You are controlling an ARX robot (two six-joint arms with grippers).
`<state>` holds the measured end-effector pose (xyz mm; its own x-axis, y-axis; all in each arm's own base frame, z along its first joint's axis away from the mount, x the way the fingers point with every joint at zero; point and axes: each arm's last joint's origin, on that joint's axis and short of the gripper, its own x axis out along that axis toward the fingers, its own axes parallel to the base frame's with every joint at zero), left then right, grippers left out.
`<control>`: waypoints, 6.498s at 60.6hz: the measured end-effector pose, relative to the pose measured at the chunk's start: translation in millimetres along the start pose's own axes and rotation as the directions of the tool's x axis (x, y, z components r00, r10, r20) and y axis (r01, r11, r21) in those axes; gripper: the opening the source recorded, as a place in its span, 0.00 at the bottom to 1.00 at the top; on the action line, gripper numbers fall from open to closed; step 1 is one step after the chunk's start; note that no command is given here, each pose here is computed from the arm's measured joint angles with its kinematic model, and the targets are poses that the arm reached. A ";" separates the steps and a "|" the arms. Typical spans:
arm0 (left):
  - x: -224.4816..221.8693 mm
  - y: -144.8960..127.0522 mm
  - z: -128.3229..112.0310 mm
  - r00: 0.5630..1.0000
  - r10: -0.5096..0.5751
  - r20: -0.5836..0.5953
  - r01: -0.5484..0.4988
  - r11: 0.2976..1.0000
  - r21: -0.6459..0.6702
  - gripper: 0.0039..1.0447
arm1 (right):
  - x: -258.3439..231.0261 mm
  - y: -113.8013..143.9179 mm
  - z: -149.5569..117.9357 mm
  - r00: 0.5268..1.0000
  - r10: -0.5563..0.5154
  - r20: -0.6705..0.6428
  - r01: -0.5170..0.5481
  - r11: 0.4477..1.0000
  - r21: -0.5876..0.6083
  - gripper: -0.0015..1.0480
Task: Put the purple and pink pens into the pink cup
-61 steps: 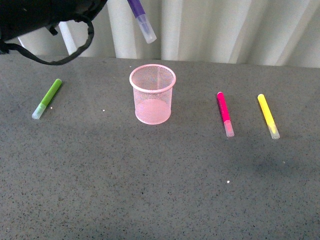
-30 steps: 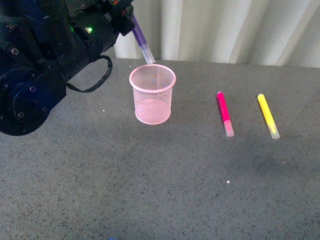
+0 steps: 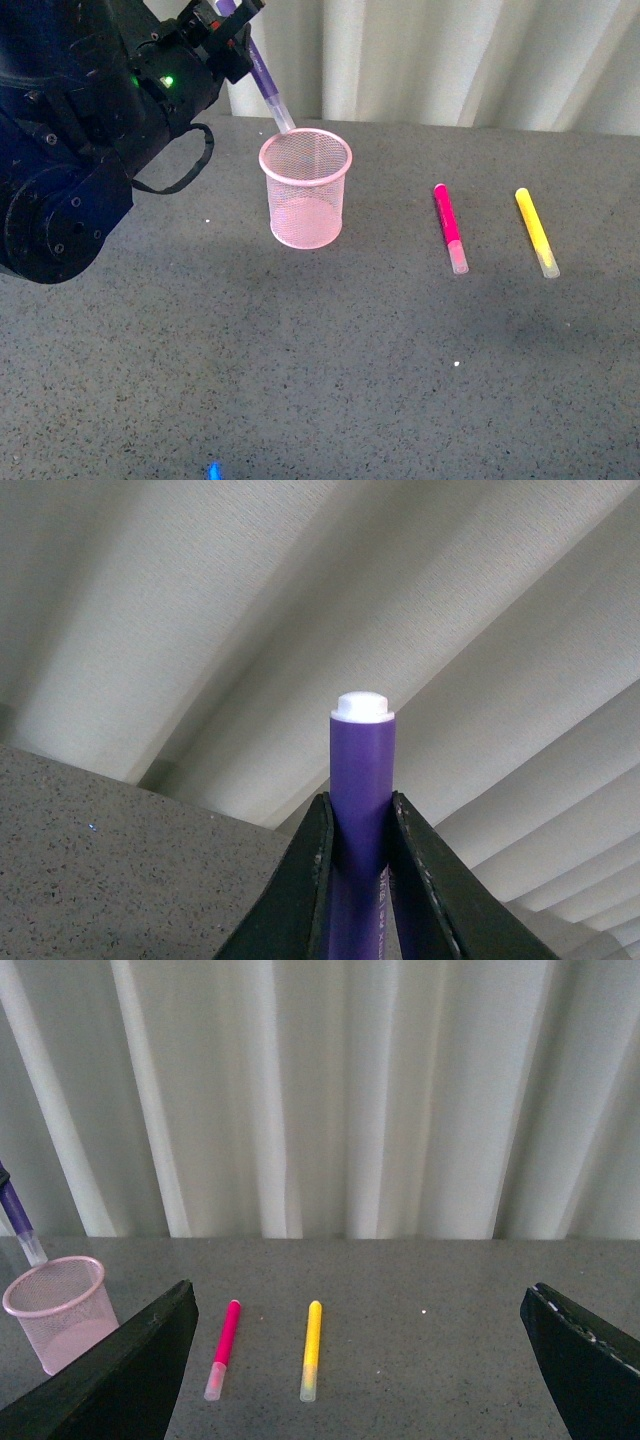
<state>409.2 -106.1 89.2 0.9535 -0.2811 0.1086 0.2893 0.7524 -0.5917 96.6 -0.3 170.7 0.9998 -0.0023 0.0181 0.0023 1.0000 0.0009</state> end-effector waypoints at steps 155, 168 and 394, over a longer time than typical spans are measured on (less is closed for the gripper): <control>-293.6 -45.1 107.1 0.945 0.307 0.108 -0.310 0.748 0.587 0.03 | 0.0 0.0 0.0 1.000 0.000 0.000 0.000 1.000 0.000 0.93; -297.4 -51.6 103.0 0.955 0.282 0.094 -0.281 0.757 0.590 0.03 | 0.0 0.0 0.0 1.000 0.000 0.000 0.000 1.000 0.000 0.93; -318.8 -56.0 98.5 0.954 0.286 0.090 -0.282 0.755 0.592 0.94 | 349.6 108.3 -139.7 0.469 -0.013 -0.883 0.119 0.992 0.048 0.88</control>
<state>97.4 0.0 166.4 1.0000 0.0000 0.0063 0.0000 1.0000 -0.0051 448.9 107.3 37.4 0.4851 -0.0137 -0.8744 0.1205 0.9914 0.0513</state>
